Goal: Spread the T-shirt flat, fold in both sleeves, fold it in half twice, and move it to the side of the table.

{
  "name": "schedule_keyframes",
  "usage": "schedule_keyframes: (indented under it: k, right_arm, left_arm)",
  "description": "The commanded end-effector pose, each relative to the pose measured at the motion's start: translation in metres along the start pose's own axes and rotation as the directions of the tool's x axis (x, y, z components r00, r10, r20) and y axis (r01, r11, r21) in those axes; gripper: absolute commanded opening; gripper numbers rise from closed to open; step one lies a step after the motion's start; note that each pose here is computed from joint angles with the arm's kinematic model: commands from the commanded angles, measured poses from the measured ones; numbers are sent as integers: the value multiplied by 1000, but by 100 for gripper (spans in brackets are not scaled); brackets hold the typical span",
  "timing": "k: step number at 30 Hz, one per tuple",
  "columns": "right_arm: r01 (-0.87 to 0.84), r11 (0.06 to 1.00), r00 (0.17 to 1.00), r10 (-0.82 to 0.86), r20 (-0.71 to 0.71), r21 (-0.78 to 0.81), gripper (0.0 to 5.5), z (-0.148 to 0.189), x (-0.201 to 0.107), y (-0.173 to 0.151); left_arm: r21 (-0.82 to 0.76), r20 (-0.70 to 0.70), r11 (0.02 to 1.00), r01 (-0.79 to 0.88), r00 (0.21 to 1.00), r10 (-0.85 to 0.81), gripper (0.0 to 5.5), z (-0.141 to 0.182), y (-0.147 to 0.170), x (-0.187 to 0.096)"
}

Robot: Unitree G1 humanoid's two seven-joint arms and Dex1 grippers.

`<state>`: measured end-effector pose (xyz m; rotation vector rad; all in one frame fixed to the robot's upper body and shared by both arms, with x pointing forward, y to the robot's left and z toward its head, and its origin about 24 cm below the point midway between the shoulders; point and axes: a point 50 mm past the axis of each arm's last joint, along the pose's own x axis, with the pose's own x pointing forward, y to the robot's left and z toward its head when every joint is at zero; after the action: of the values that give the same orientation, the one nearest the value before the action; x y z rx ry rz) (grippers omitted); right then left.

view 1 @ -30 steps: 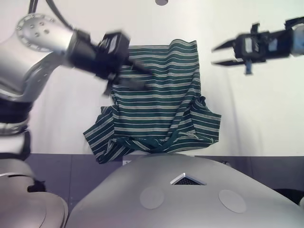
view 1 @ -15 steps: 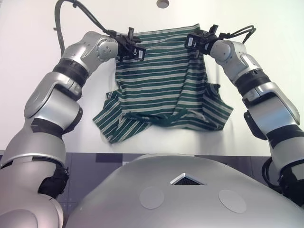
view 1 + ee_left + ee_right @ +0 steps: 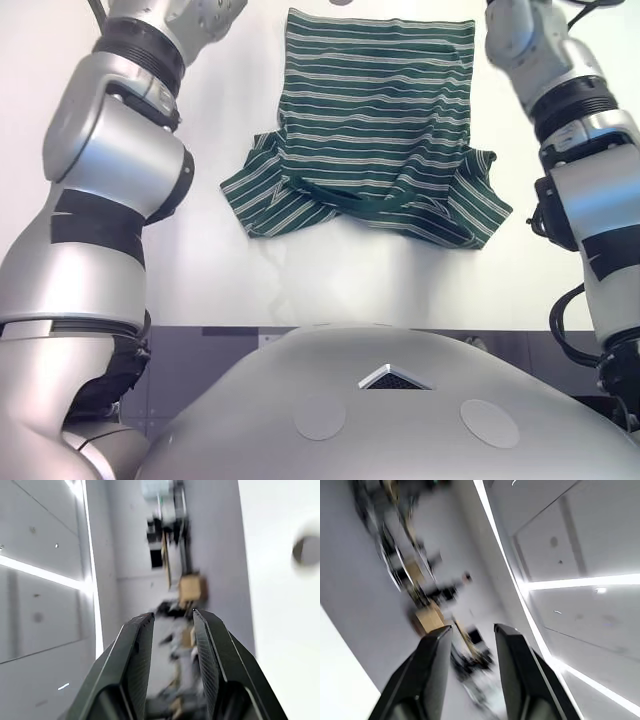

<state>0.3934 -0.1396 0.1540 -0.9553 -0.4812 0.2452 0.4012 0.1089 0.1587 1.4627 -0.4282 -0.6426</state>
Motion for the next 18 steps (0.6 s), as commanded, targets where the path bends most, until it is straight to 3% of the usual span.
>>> schedule_keyframes:
  k: [1,2,4,6,11,15,18]
  right_arm:
    - [-635,732,770,574,278,248,156,16,-101,14]
    - [-704,665,709,643,290,250,156,19,-119,12]
    - [-792,548,608,750,260,269,156,15,-151,15]
    - [-848,454,506,846,168,273,156,3,-173,43]
    - [-899,357,351,934,-70,252,156,-16,-193,108]
    - [-906,358,309,924,-224,225,156,-27,-195,138]
    - [-879,453,380,853,-357,147,156,-46,-177,132]
  left_arm:
    - [-268,464,751,603,764,-448,144,28,-94,-86]
    - [-280,501,662,695,694,-516,144,31,-112,-110]
    - [-386,528,526,758,649,-548,144,32,-132,-144]
    - [-429,553,412,804,595,-583,144,41,-147,-162]
    - [-401,658,204,893,436,-614,144,76,-161,-188]
    - [-427,595,343,837,545,-590,144,76,-144,-172]
    - [-434,338,503,747,653,-678,144,39,-147,-152]
